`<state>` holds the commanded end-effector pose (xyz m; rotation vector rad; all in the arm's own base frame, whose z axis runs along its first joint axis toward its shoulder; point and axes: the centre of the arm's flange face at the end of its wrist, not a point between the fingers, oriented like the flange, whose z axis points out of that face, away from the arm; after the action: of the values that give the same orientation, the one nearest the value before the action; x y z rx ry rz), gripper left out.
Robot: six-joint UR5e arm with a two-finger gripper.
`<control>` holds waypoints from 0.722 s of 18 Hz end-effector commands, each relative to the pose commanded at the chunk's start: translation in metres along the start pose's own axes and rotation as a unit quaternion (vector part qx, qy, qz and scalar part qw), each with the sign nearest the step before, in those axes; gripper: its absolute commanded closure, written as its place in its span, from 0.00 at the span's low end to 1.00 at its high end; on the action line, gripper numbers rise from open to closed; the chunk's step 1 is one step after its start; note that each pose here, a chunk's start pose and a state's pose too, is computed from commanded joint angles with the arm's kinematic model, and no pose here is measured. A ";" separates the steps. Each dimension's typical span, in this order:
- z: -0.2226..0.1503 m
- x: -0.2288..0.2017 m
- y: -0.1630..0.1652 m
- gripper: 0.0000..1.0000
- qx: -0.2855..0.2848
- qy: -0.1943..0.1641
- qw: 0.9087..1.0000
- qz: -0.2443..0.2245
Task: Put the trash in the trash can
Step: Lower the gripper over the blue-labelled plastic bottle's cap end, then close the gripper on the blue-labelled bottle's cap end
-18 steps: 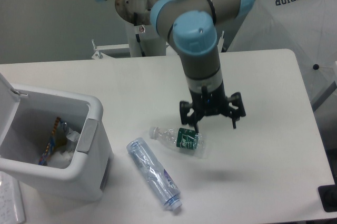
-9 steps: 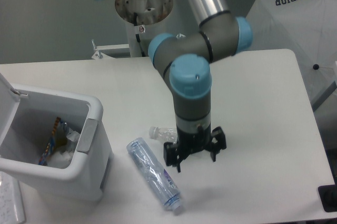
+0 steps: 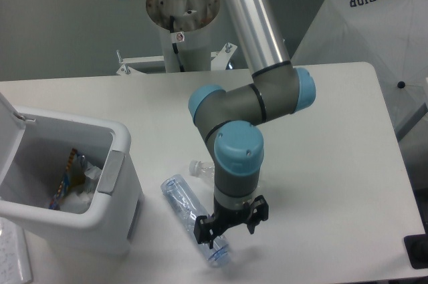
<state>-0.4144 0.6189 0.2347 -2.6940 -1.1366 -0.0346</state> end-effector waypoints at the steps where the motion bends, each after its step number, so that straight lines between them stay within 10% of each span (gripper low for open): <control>1: 0.005 0.003 0.000 0.00 -0.003 -0.001 1.000 0.001; 13: 0.036 0.007 0.002 0.00 -0.018 -0.002 1.000 -0.005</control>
<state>-0.4102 0.6299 0.1996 -2.7218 -1.1618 -0.0511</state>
